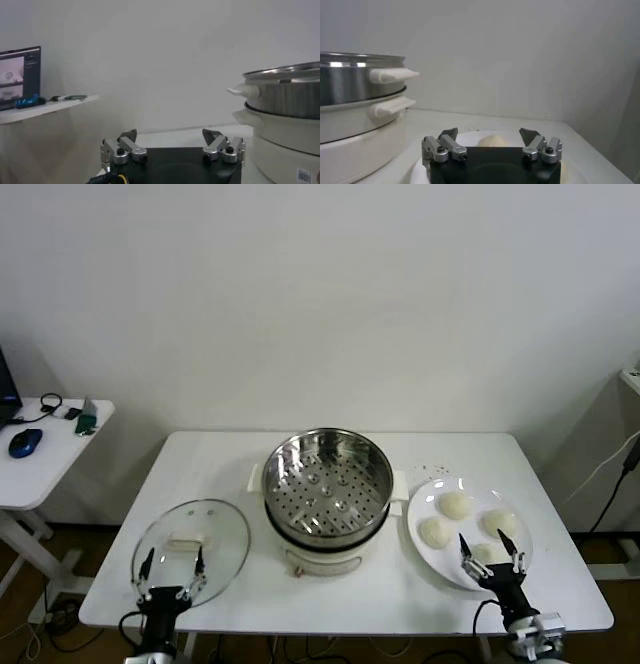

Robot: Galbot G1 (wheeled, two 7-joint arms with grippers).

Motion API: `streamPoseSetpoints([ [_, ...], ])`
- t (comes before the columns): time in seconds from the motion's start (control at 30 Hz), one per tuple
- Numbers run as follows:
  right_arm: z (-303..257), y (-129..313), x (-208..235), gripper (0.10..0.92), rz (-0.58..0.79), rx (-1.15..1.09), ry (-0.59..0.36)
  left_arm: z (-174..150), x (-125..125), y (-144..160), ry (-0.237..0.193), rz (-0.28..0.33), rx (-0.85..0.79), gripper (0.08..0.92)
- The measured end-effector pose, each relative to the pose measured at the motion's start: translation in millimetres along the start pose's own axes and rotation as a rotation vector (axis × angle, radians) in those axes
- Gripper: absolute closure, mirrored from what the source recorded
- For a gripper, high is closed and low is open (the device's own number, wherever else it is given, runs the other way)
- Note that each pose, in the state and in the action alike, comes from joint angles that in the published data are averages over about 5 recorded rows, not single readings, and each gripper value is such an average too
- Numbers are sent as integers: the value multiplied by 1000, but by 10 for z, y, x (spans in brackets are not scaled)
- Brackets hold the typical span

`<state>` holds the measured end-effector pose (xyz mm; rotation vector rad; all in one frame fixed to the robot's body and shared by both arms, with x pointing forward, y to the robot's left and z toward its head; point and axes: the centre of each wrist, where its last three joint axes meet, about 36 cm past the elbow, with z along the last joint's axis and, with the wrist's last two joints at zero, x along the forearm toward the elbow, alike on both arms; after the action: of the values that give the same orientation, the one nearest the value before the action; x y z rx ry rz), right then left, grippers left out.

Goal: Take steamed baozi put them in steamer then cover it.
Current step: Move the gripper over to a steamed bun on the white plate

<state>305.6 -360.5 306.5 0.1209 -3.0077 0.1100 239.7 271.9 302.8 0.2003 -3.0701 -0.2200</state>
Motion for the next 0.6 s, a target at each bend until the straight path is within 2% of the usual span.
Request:
streamPoseSetpoints([
  [0.27,-293,-274,-258,200,-85,118,32,-2,-4,8,2,-10,-4,177],
  [0.6,-1032,-916,-858,200,-374,459,213,-70,-5,-4,-11,-2,-8,177],
])
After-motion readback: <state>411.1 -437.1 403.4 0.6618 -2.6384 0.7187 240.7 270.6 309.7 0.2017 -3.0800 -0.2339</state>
